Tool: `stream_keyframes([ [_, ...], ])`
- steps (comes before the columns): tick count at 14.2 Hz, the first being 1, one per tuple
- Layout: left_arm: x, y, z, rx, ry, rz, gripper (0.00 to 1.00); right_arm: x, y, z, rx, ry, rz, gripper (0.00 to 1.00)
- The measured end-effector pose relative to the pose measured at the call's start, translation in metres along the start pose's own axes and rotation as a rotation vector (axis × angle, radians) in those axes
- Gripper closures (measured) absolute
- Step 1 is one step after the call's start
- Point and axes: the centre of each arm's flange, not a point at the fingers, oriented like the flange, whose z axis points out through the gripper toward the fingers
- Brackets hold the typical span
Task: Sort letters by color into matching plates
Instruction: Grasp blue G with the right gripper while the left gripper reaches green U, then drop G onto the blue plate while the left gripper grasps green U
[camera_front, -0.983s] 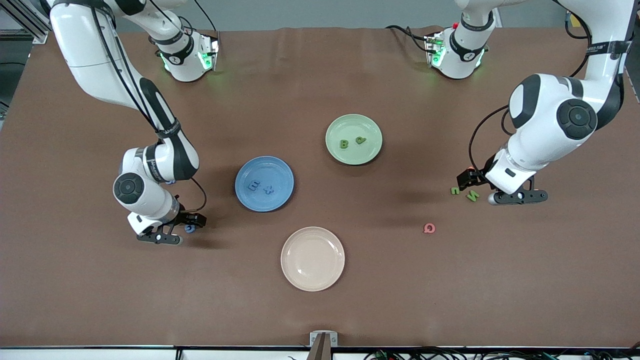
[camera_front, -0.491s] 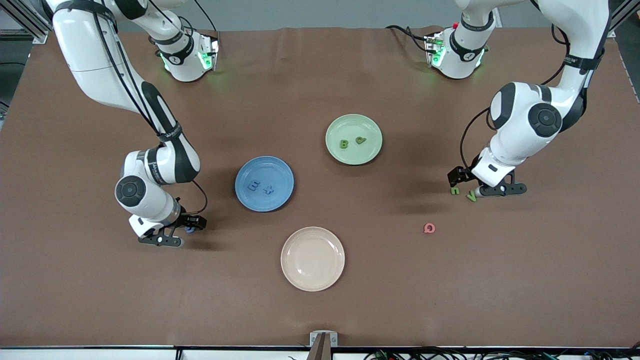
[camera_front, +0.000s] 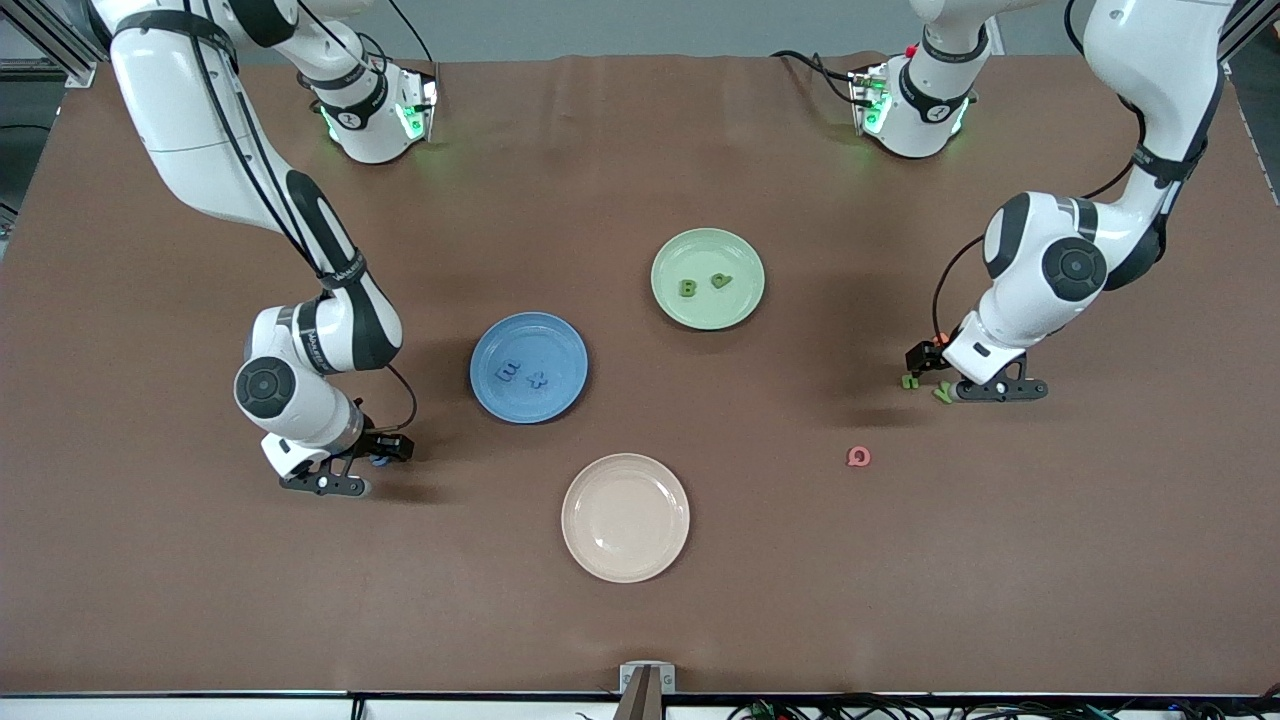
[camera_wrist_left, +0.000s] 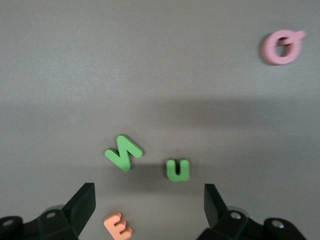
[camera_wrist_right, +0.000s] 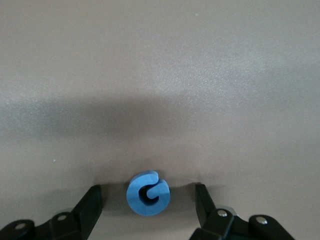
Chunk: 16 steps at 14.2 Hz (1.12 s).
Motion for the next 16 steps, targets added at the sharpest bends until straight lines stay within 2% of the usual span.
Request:
stream_keyframes([
  [1, 0.0, 0.0, 0.005, -0.005, 0.0, 0.001, 0.04, 0.001, 0.0, -0.001, 0.001, 0.002, 0.0, 0.22],
  [2, 0.001, 0.001, 0.007, -0.008, 0.0, 0.001, 0.04, 0.001, 0.0, -0.001, 0.001, 0.003, 0.0, 0.22],
  [4, 0.003, 0.005, 0.009, -0.012, 0.0, -0.021, 0.0, 0.003, -0.002, -0.003, 0.003, 0.007, -0.001, 0.37],
  [5, 0.003, 0.008, 0.01, -0.013, -0.001, -0.035, 0.0, 0.003, -0.002, -0.003, 0.003, 0.008, -0.001, 0.37],
  [6, 0.002, 0.01, 0.011, -0.014, -0.003, -0.05, 0.0, 0.003, -0.002, -0.004, 0.004, 0.009, -0.002, 0.42],
  [7, 0.002, 0.013, 0.012, -0.015, -0.006, -0.07, 0.0, 0.004, -0.003, -0.005, 0.005, 0.011, -0.002, 0.52],
  [8, 0.001, 0.015, 0.014, -0.016, -0.01, -0.093, 0.0, 0.004, -0.003, -0.005, 0.005, 0.012, -0.002, 0.58],
  [9, 0.0, 0.017, 0.017, -0.017, -0.016, -0.111, 0.0, 0.004, -0.003, -0.005, 0.005, 0.012, -0.002, 0.58],
  [10, -0.001, 0.019, 0.021, -0.018, -0.023, -0.12, 0.0, 0.005, -0.002, -0.008, 0.005, 0.013, -0.001, 0.63],
  [13, -0.006, 0.029, 0.035, -0.023, -0.052, -0.117, 0.03, 0.006, -0.001, -0.007, 0.004, 0.012, 0.001, 0.64],
  [16, -0.008, 0.029, 0.046, -0.028, -0.069, -0.118, 0.11, 0.007, -0.001, -0.008, 0.005, 0.012, 0.005, 0.64],
])
